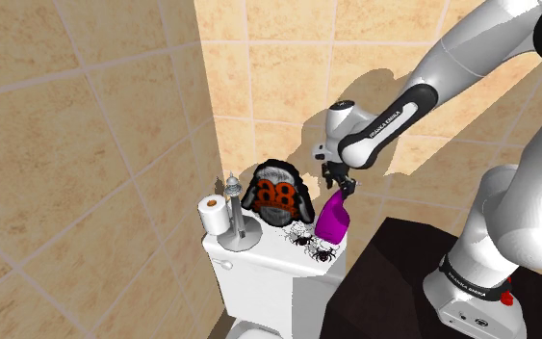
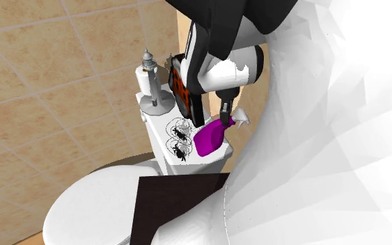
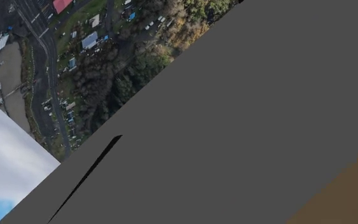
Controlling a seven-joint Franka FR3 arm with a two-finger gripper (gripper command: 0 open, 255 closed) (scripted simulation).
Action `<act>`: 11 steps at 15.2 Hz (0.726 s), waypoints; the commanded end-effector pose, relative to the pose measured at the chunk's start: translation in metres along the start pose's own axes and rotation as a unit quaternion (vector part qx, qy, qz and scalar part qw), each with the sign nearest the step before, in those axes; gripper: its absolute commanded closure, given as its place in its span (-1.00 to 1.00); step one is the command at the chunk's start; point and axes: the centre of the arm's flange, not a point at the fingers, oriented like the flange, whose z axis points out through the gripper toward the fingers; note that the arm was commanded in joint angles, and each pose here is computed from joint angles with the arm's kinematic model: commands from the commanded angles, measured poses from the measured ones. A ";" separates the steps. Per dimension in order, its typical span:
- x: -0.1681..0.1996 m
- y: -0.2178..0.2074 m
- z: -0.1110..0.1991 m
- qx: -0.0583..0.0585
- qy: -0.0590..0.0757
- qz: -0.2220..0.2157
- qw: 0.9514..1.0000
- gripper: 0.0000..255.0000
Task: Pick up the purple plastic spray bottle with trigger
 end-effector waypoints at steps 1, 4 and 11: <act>-0.006 -0.012 0.015 0.032 -0.022 -0.007 0.999 1.00; -0.008 -0.012 0.000 0.032 -0.022 -0.007 0.999 1.00; -0.013 -0.012 -0.037 0.032 -0.022 -0.007 0.999 1.00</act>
